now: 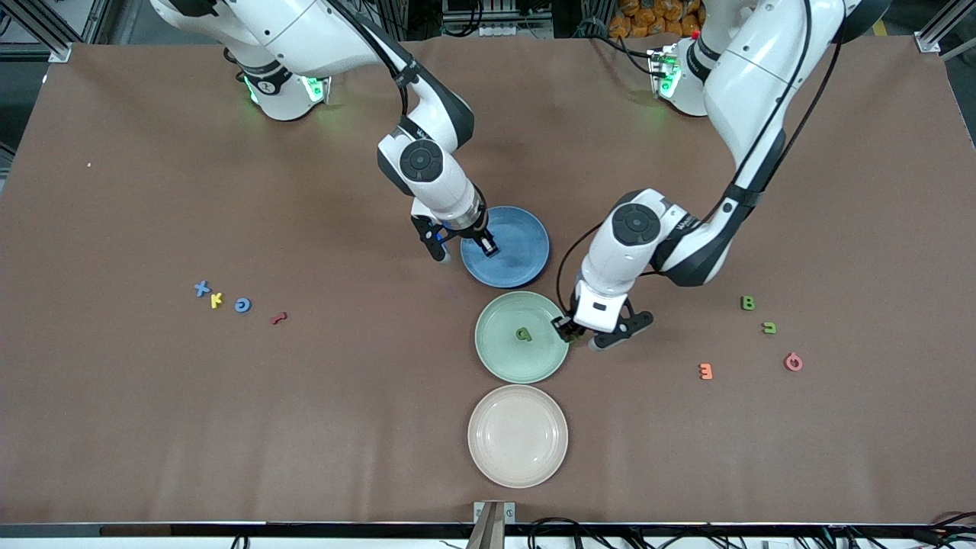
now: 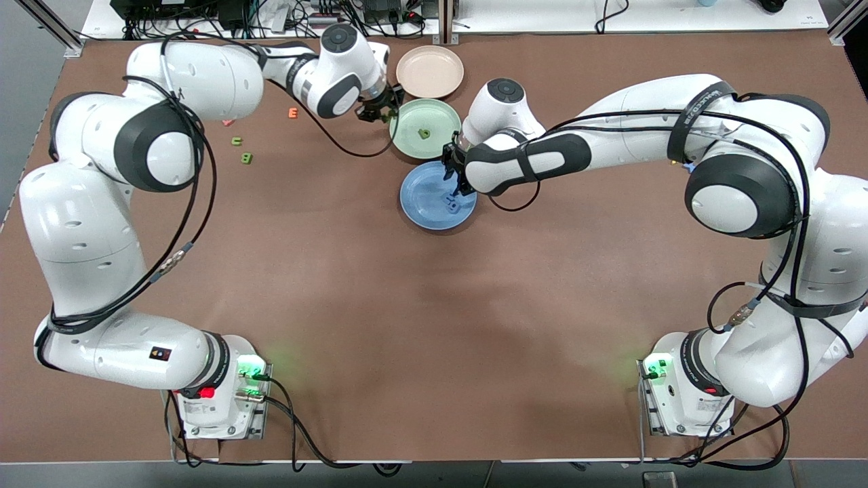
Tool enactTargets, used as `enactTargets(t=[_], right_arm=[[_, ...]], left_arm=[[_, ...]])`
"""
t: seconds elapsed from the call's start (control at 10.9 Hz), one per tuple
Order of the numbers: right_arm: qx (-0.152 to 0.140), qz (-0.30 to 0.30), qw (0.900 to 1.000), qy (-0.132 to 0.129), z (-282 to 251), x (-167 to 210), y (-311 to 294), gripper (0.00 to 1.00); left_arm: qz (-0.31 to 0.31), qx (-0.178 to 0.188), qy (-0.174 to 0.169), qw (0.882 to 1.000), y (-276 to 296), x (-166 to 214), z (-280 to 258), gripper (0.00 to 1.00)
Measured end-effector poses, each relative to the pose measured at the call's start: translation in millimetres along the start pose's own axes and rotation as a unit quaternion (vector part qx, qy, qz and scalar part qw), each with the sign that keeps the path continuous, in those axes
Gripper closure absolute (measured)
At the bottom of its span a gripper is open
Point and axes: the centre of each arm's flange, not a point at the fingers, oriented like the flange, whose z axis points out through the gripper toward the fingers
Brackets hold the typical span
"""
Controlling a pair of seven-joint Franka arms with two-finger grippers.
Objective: Sort letters by color into matching plates
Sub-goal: 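Drop the blue E on the blue plate while the left gripper drops green N, then grasp the blue c with the right gripper while the left gripper grasps green B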
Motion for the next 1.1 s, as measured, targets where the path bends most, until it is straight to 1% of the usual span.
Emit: enactTargets(t=[0.09, 0.18, 0.28, 0.37, 0.46, 0.55, 0.64, 0.73, 0.83, 0.92, 1.01, 1.1], right_arm=[[0.004, 0.006, 1.000, 0.001, -3.2, 7.1, -4.0, 0.35], [-0.001, 0.005, 1.000, 0.004, -10.0, 20.6, -9.6, 0.26], [-0.019, -0.009, 1.000, 0.011, -23.4, 43.6, -14.2, 0.26], [-0.040, -0.036, 0.998, 0.015, -43.6, 74.6, -16.8, 0.26], [-0.057, -0.073, 0.996, 0.018, -68.5, 111.1, -15.2, 0.26], [-0.077, -0.112, 0.991, 0.018, -90.4, 146.6, -6.6, 0.26], [-0.096, -0.146, 0.985, 0.014, -106.7, 178.2, 4.5, 0.26], [-0.109, -0.173, 0.979, 0.009, -120.2, 209.3, 14.9, 0.26], [-0.115, -0.199, 0.973, 0.002, -131.0, 242.1, 24.6, 0.25], [-0.116, -0.229, 0.966, -0.006, -137.4, 275.9, 35.3, 0.25], [-0.117, -0.264, 0.957, -0.013, -141.4, 309.9, 48.0, 0.25], [-0.125, -0.301, 0.945, -0.013, -144.2, 342.4, 63.5, 0.25]], left_arm=[[-0.002, -0.015, -0.003, 1.000, 13.3, -9.5, -5.2, 0.67], [-0.003, -0.026, -0.004, 1.000, 26.5, -21.7, -9.5, 0.67], [0.008, -0.032, -0.005, 0.999, 39.0, -36.8, -12.5, 0.63], [0.019, -0.035, -0.006, 0.999, 47.6, -49.3, -13.9, 0.52], [0.025, -0.034, -0.004, 0.999, 49.5, -53.2, -13.4, 0.39], [0.026, -0.026, -0.003, 0.999, 45.0, -47.7, -10.9, 0.25], [0.027, -0.009, -0.002, 1.000, 35.6, -36.4, -7.0, 0.14], [0.034, 0.015, -0.004, 0.999, 21.7, -19.1, -3.3, 0.01], [0.058, 0.036, -0.005, 0.998, 4.0, 3.6, -0.8, 0.00], [0.091, 0.048, -0.006, 0.995, -16.2, 31.7, -0.6, 0.00], [0.118, 0.057, -0.006, 0.991, -38.8, 59.2, -2.5, 0.00], [0.144, 0.068, -0.010, 0.987, -64.5, 80.4, -5.3, 0.00]])
